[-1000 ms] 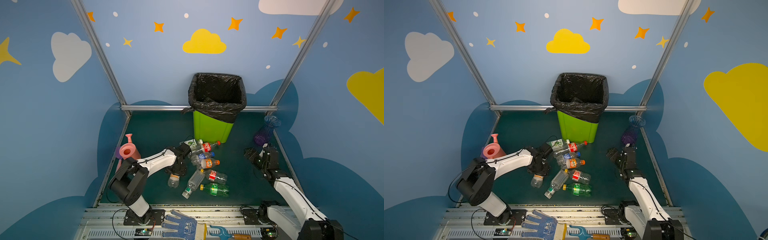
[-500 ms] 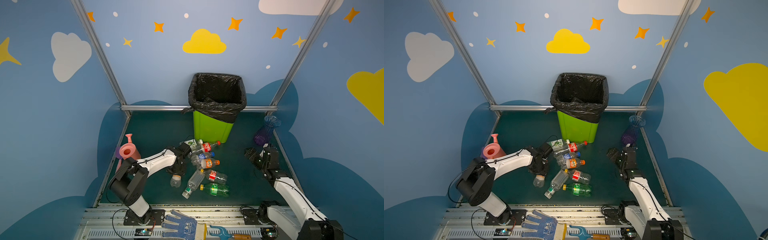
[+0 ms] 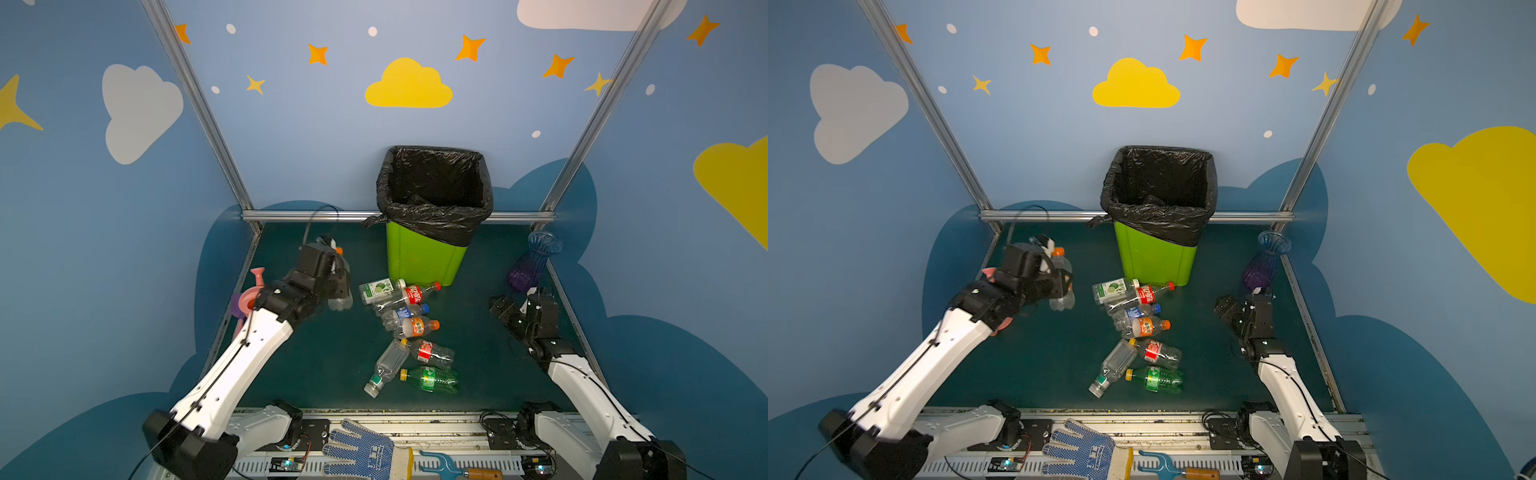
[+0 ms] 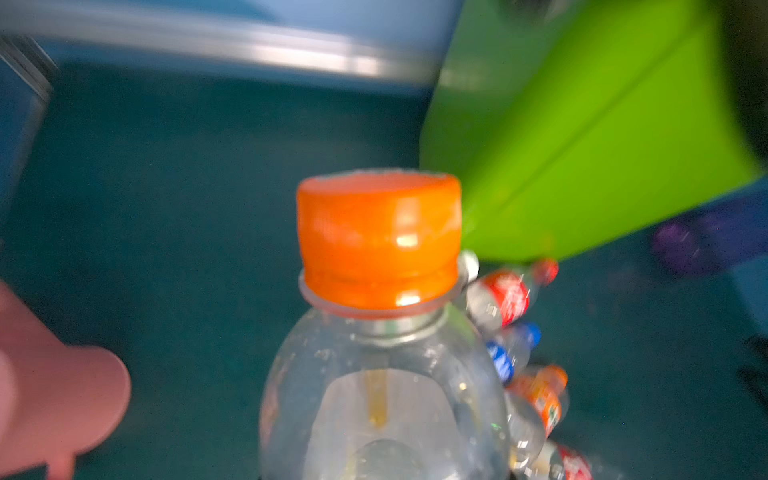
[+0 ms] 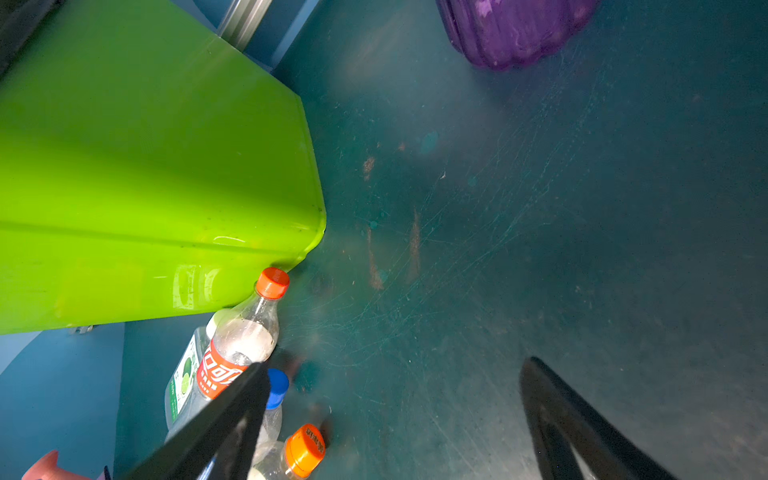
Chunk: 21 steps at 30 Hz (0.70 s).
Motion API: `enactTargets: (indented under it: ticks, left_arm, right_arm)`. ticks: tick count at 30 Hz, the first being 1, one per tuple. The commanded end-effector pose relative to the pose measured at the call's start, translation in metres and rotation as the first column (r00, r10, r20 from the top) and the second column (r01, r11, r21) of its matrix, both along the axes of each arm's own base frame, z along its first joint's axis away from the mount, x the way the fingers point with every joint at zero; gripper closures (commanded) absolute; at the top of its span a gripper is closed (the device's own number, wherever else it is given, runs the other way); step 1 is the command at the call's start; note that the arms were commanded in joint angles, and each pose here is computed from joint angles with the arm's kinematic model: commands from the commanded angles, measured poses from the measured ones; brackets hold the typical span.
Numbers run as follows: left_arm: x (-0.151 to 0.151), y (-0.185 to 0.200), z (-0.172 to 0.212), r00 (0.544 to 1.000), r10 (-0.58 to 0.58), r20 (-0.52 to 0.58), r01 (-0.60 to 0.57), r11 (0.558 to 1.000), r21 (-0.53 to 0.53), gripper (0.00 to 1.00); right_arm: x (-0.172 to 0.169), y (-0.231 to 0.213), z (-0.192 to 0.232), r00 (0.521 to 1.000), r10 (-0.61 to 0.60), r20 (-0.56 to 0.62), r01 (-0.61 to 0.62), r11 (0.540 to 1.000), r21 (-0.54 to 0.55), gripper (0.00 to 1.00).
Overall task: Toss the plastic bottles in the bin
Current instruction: 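Lift the orange-capped bottle with the left gripper over the bin and open it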
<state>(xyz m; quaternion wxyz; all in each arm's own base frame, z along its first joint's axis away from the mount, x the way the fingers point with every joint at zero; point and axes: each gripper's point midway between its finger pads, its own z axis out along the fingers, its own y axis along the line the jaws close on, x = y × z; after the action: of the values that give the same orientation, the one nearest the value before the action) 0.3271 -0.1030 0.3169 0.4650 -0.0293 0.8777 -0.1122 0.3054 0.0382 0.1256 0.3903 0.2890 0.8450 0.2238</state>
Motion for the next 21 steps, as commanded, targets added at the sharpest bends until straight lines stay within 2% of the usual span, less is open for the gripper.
enactTargets:
  ticks: [1, 4, 6, 12, 13, 15, 17, 19, 21]
  left_arm:
    - [0.005, 0.038, 0.133, 0.911, 0.108, 0.398, -0.092, 0.994, -0.059, 0.56]
    - [-0.006, 0.048, 0.218, 0.778, 0.148, 0.611, -0.074, 0.987, -0.145, 0.55]
    - [-0.011, 0.046, 0.252, 0.709, 0.156, 0.688, -0.036, 0.982, -0.186, 0.54]
    - [-0.013, 0.038, 0.297, 0.541, 0.212, 0.814, 0.101, 0.944, -0.314, 0.53]
    - [-0.008, 0.033, 0.301, 0.529, 0.215, 0.821, 0.136, 0.933, -0.332, 0.53]
    - [0.018, 0.012, 0.303, 0.556, 0.169, 0.814, 0.223, 0.913, -0.342, 0.53]
    - [0.055, -0.031, 0.296, 0.622, 0.043, 0.781, 0.346, 0.880, -0.325, 0.49]
    - [0.100, -0.090, 0.272, 0.729, -0.104, 0.676, 0.410, 0.858, -0.310, 0.41]
    - [0.127, -0.145, 0.240, 0.809, -0.251, 0.531, 0.435, 0.863, -0.256, 0.34]
  right_arm:
    - [0.010, -0.001, 0.029, 0.998, 0.007, 0.063, -0.007, 1.000, -0.010, 0.07]
    - [0.008, -0.005, 0.040, 0.996, 0.000, 0.090, 0.002, 1.000, -0.016, 0.07]
    - [0.004, -0.008, 0.044, 0.995, -0.012, 0.104, 0.013, 1.000, -0.016, 0.07]
    - [-0.014, -0.024, 0.055, 0.991, -0.045, 0.123, 0.051, 0.998, -0.048, 0.07]
    - [-0.018, -0.026, 0.058, 0.990, -0.052, 0.133, 0.059, 0.997, -0.052, 0.07]
    - [-0.023, -0.030, 0.063, 0.986, -0.063, 0.153, 0.072, 0.996, -0.053, 0.07]
    - [-0.026, -0.032, 0.068, 0.982, -0.069, 0.178, 0.078, 0.996, -0.048, 0.07]
    - [-0.026, -0.030, 0.071, 0.979, -0.062, 0.194, 0.069, 0.997, -0.031, 0.07]
    - [-0.025, -0.024, 0.073, 0.980, -0.035, 0.194, 0.037, 0.999, -0.011, 0.07]
